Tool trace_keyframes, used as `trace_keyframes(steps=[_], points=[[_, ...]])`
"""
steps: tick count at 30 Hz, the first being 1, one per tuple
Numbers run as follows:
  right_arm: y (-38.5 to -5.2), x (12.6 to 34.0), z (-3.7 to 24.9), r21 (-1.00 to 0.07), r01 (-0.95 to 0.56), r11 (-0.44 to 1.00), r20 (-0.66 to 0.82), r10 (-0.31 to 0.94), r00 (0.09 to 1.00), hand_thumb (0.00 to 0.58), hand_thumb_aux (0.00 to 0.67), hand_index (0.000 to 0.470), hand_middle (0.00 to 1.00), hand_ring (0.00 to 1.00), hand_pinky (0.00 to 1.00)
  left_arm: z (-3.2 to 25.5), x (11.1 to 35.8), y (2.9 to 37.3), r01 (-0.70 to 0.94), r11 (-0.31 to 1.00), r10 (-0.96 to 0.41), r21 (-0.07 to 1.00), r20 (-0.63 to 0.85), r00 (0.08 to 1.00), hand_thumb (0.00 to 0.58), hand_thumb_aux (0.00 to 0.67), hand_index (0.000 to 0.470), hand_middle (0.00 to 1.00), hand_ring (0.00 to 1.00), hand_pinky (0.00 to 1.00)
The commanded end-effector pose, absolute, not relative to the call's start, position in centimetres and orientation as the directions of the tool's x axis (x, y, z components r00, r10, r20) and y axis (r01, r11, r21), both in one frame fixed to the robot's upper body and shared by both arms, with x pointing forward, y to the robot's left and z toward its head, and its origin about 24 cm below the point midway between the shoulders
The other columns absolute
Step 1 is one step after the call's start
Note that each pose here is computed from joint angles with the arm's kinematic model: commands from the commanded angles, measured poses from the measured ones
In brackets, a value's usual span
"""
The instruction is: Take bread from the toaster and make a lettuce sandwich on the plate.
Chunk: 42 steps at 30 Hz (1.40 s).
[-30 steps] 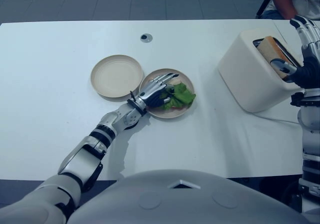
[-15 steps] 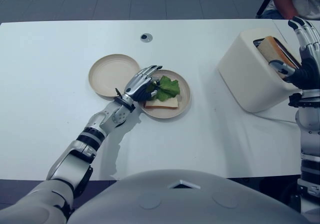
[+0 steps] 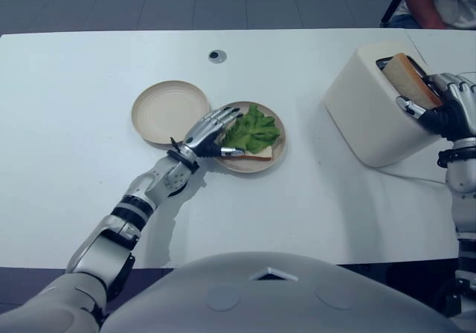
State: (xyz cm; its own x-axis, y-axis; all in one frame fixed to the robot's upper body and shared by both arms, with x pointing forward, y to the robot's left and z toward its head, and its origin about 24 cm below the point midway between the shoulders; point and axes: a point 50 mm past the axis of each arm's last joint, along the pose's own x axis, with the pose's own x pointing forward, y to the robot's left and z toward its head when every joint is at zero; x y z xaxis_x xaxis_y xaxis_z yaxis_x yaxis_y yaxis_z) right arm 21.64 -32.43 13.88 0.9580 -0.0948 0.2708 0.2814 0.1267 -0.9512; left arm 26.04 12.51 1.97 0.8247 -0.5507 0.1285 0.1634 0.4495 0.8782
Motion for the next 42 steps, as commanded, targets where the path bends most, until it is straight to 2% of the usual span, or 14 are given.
trace_keyframes(steps=[1, 3, 4, 7, 9, 12, 15, 22, 25, 26, 27, 29, 36, 42], points=[[-31.1, 21.8, 18.4, -0.793, 0.568, 0.220, 0.574, -0.041, 0.818, 0.580, 0.670, 0.470, 1.00, 1.00, 1.00, 4.4, 25.8, 13.8, 0.011, 0.530, -0.464, 0.848, 0.279, 0.841, 0.000, 0.000, 0.000, 0.00, 0.00, 0.00], [-29.2, 21.3, 21.5, -0.625, 0.700, 0.345, 0.754, 0.032, 0.657, 0.580, 0.670, 0.470, 1.00, 1.00, 1.00, 5.7, 25.5, 14.6, -0.083, 0.567, -0.407, 0.820, 0.366, 0.837, 0.000, 0.000, 0.000, 0.00, 0.00, 0.00], [-27.4, 21.1, 22.6, -0.561, 0.679, 0.473, 0.799, 0.096, 0.593, 0.580, 0.670, 0.470, 1.00, 1.00, 1.00, 6.3, 25.3, 15.0, -0.124, 0.584, -0.383, 0.802, 0.407, 0.830, 0.000, 0.000, 0.000, 0.00, 0.00, 0.00], [-21.3, 23.2, 20.2, -0.598, 0.213, 0.773, 0.667, 0.332, 0.667, 0.580, 0.670, 0.470, 1.00, 1.00, 1.00, 8.1, 24.5, 15.2, -0.224, 0.653, -0.347, 0.723, 0.549, 0.761, 0.000, 0.000, 0.000, 0.00, 0.00, 0.00], [-18.9, 24.6, 17.5, -0.591, -0.077, 0.803, 0.526, 0.456, 0.718, 0.580, 0.670, 0.470, 1.00, 1.00, 1.00, 9.4, 23.8, 15.2, -0.273, 0.704, -0.330, 0.656, 0.642, 0.692, 0.000, 0.000, 0.000, 0.00, 0.00, 0.00], [-16.4, 26.9, 12.0, -0.505, -0.473, 0.722, 0.259, 0.649, 0.715, 0.580, 0.670, 0.470, 1.00, 1.00, 1.00, 11.2, 22.3, 15.4, -0.328, 0.759, -0.314, 0.562, 0.759, 0.571, 0.000, 0.000, 0.000, 0.00, 0.00, 0.00], [-15.3, 28.5, 7.1, -0.373, -0.654, 0.658, 0.057, 0.720, 0.692, 0.580, 0.670, 0.470, 1.00, 1.00, 1.00, 10.8, 21.9, 15.0, -0.279, 0.750, -0.385, 0.599, 0.739, 0.552, 0.000, 0.000, 0.000, 0.00, 0.00, 0.00], [-13.1, 30.7, 2.4, -0.319, -0.662, 0.678, -0.077, 0.678, 0.731, 0.580, 0.670, 0.470, 1.00, 1.00, 1.00, 5.0, 21.3, 9.9, 0.073, 0.492, -0.766, 0.867, 0.392, 0.510, 0.000, 0.000, 0.000, 0.00, 0.00, 0.00], [-13.2, 31.2, 2.5, -0.316, -0.636, 0.704, -0.056, 0.656, 0.753, 0.580, 0.670, 0.470, 1.00, 1.00, 1.00, 2.7, 20.9, 8.7, 0.191, 0.386, -0.841, 0.902, 0.259, 0.475, 0.000, 0.000, 0.000, 0.00, 0.00, 0.00], [-13.4, 31.4, 2.6, -0.313, -0.631, 0.710, -0.049, 0.652, 0.757, 0.580, 0.670, 0.470, 1.00, 1.00, 1.00, 2.2, 20.9, 8.6, 0.217, 0.366, -0.852, 0.905, 0.232, 0.470, 0.053, 0.032, 0.022, 0.00, 0.00, 0.00], [-13.4, 31.4, 2.7, -0.301, -0.634, 0.712, -0.045, 0.654, 0.755, 0.580, 0.670, 0.470, 1.00, 1.00, 1.00, 1.6, 20.9, 8.5, 0.242, 0.344, -0.860, 0.907, 0.202, 0.469, 0.062, 0.037, 0.026, 0.00, 0.00, 0.00], [-13.5, 31.5, 2.7, -0.279, -0.648, 0.709, -0.040, 0.666, 0.745, 0.580, 0.670, 0.470, 1.00, 1.00, 1.00, 0.8, 21.2, 8.7, 0.269, 0.316, -0.865, 0.910, 0.159, 0.477, 0.027, 0.016, 0.011, 0.00, 0.00, 0.00], [-14.6, 31.7, 4.9, -0.218, -0.671, 0.709, 0.049, 0.694, 0.718, 0.580, 0.670, 0.470, 1.00, 1.00, 1.00, 1.3, 21.5, 8.8, 0.243, 0.348, -0.860, 0.905, 0.205, 0.467, 0.079, 0.047, 0.033, 0.00, 0.00, 0.00], [-15.2, 32.8, 5.7, -0.298, -0.594, 0.747, 0.035, 0.630, 0.776, 0.580, 0.670, 0.470, 1.00, 1.00, 1.00, 2.6, 21.7, 8.6, 0.193, 0.378, -0.857, 0.905, 0.263, 0.444, 0.040, 0.024, 0.017, 0.00, 0.00, 0.00]])
